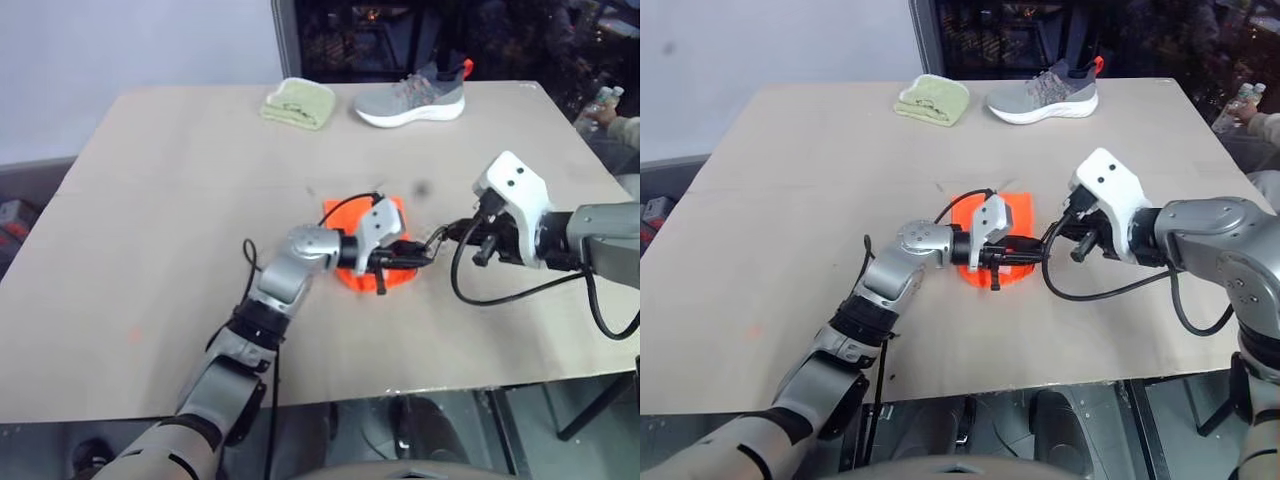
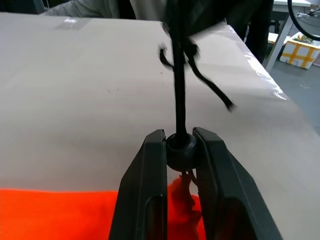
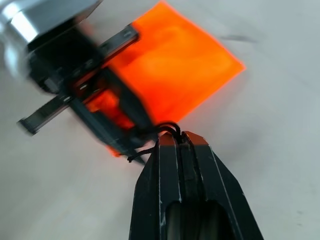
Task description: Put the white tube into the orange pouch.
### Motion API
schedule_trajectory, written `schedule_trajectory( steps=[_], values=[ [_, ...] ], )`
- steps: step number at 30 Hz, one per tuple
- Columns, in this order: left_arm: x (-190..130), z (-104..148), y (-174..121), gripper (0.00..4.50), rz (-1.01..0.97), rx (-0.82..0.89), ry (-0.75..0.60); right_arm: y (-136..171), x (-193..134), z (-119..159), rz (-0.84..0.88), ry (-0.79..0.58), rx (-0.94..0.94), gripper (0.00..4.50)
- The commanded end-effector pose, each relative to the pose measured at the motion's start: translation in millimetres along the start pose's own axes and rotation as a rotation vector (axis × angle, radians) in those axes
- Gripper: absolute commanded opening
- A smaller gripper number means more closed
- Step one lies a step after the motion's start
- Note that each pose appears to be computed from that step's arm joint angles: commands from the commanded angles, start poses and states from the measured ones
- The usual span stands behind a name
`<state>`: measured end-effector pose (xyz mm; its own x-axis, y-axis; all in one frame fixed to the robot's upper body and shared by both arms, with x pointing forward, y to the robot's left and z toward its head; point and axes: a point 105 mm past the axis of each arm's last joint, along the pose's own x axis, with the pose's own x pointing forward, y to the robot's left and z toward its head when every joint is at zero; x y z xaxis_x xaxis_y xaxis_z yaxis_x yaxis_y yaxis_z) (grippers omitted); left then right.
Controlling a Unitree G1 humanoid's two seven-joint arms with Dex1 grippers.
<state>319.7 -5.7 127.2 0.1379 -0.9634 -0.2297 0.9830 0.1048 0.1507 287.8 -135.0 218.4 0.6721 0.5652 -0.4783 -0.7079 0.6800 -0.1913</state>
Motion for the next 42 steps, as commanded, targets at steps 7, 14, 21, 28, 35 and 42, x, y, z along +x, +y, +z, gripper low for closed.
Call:
schedule_trajectory(
  steps=[7, 14, 21, 28, 35, 42],
  values=[
    [-19, -33, 3, 0.25, 0.075, -0.001, 0.103, -60, -24, 29, -0.360, -0.176, 0.087, 0.00],
    [-41, -33, 16, 0.25, 0.172, 0.002, 0.123, -103, -46, 27, -0.651, -0.188, 0.113, 0.00],
    [-34, -11, 14, 0.25, 0.166, -0.020, 0.004, -82, -25, -9, -0.555, -0.075, 0.058, 0.00],
    [-71, 13, 7, 2.72, 0.220, -0.064, -0.068, -22, 5, -74, -0.276, -0.080, 0.038, 1.69],
    [-169, 8, -14, 4.50, 0.383, -0.115, 0.002, 4, -57, -99, -0.184, -0.121, 0.018, 4.45],
    [-222, -11, -38, 4.50, 0.554, -0.170, 0.082, 28, -82, -91, -0.093, -0.206, 0.039, 4.45]
  ],
)
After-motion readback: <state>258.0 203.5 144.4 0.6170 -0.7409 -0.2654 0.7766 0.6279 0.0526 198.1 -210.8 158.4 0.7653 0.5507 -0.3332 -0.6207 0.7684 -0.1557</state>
